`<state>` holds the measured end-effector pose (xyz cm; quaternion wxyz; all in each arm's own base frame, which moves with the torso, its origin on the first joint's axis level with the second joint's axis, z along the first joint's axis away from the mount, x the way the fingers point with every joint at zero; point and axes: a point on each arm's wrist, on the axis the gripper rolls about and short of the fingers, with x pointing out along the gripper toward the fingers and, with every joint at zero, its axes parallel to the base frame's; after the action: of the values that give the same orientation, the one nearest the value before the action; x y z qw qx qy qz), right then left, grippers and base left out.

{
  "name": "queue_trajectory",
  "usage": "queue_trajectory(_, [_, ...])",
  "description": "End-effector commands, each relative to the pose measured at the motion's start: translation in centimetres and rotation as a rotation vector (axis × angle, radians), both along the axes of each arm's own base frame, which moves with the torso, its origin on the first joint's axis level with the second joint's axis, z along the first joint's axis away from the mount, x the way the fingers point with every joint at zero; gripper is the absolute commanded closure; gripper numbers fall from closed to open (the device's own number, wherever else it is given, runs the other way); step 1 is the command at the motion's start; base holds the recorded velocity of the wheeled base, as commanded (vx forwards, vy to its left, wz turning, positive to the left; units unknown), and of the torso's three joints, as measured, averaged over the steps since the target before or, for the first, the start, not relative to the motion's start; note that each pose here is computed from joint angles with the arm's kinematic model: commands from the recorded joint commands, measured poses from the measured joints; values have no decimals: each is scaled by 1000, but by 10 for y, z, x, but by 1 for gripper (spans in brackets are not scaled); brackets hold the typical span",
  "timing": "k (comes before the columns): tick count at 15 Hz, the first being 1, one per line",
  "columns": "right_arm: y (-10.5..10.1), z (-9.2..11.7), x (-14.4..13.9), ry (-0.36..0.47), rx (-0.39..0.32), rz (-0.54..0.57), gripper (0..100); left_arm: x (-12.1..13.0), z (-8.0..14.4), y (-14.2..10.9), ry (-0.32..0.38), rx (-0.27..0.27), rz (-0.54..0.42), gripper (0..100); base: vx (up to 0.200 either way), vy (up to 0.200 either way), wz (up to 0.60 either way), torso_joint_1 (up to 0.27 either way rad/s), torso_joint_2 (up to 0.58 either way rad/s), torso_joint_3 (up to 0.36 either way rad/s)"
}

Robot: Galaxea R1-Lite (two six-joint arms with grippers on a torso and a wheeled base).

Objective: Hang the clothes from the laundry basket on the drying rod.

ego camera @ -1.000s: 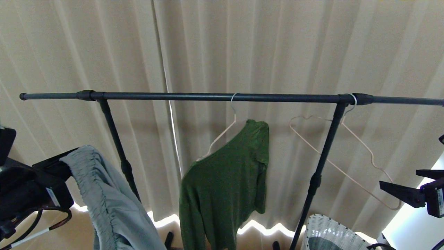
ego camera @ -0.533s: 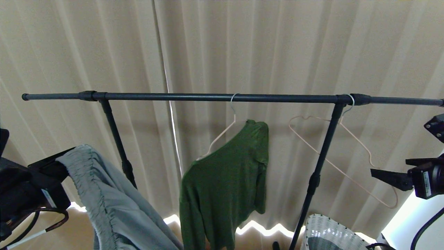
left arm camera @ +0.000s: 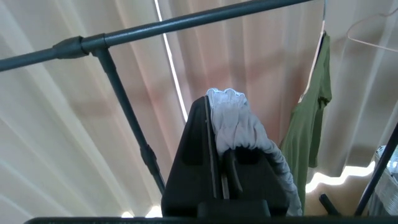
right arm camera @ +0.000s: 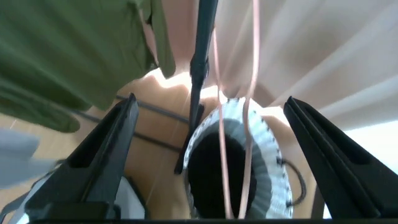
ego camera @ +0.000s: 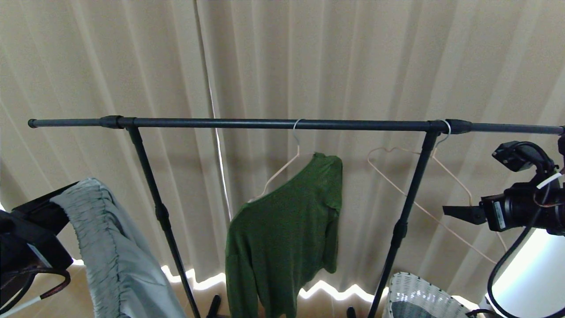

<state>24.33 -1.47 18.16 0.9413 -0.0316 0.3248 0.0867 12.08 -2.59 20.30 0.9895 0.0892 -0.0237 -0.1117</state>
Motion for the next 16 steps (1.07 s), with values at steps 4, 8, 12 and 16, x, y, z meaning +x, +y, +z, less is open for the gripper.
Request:
queue_trajectory(4, [-3, -29, 38, 22, -1, 2, 0, -3, 1, 0, -13, -1, -1, 100, 0, 0, 0, 0, 0, 0])
queue_trajectory(8, [-4, -26, 44, 8, -2, 0, 0, -4, 0, -2, -8, 0, -23, 100, 0, 0, 0, 0, 0, 0])
queue_trajectory(12, [-4, -21, 47, -7, -5, -1, 0, -4, -1, -3, -7, 8, -30, 100, 0, 0, 0, 0, 0, 0])
queue_trajectory(16, [-5, -21, 46, -12, -7, -6, 100, -4, -1, -3, -7, 8, -30, 100, 0, 0, 0, 0, 0, 0])
